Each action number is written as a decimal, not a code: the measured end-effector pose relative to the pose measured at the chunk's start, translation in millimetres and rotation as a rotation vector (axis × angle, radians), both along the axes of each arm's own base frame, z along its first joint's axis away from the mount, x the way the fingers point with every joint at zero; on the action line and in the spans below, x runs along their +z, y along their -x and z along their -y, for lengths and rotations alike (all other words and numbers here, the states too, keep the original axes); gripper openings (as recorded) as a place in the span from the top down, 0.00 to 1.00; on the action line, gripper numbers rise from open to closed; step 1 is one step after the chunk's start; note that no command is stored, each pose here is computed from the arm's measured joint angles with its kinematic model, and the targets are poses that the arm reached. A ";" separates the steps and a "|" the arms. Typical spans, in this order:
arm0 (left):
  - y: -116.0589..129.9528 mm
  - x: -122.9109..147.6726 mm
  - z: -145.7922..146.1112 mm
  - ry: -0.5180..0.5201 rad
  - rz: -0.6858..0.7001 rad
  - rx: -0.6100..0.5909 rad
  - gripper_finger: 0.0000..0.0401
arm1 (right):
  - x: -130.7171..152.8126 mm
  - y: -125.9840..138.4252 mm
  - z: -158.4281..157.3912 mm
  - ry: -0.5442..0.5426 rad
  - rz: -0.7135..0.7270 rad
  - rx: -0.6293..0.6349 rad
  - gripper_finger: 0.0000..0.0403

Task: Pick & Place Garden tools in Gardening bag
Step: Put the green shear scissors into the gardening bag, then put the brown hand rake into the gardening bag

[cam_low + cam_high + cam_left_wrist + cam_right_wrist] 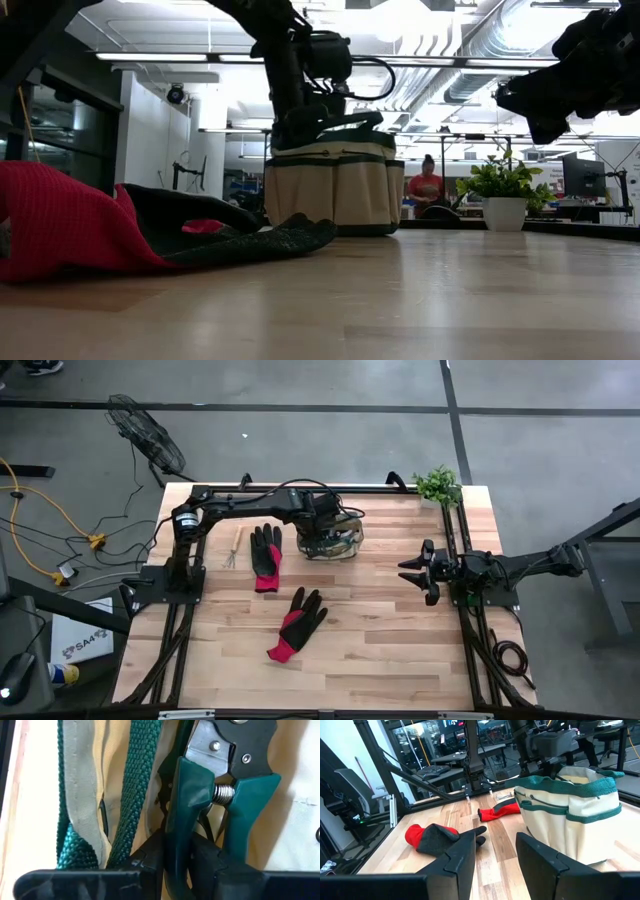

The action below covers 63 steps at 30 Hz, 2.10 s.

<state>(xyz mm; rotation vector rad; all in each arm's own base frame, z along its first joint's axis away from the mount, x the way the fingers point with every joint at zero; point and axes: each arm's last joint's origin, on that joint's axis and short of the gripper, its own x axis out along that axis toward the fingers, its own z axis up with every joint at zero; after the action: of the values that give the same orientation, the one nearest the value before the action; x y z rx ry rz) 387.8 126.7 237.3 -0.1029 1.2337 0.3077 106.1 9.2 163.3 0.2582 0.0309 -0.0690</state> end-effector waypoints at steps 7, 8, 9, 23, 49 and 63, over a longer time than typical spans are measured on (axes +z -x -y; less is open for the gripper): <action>-0.4 0.0 1.1 -0.003 -0.001 -0.002 0.77 | 0.1 0.0 0.0 0.000 0.000 0.000 0.67; -0.4 0.0 1.1 -0.003 -0.001 -0.002 0.76 | 0.1 0.0 0.0 0.000 0.000 0.000 0.67; -0.4 0.0 1.1 -0.003 0.000 -0.002 0.75 | 0.1 0.0 0.0 0.000 0.000 0.000 0.67; -1.5 9.6 0.3 -0.026 0.035 0.015 0.67 | 0.1 0.0 0.0 0.000 0.000 0.000 0.67; 7.0 71.9 4.1 -0.049 -0.011 0.068 0.67 | 0.0 0.0 0.0 0.000 -0.001 0.000 0.67; 36.0 98.3 22.3 -0.188 -0.095 0.356 0.67 | 0.1 0.0 0.0 0.000 0.000 0.000 0.67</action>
<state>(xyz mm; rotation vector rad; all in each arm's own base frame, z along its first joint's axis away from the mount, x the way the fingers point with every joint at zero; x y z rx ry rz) 351.8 104.4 335.6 -0.1478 1.2720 0.7431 106.1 9.2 163.4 0.2578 0.0310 -0.0691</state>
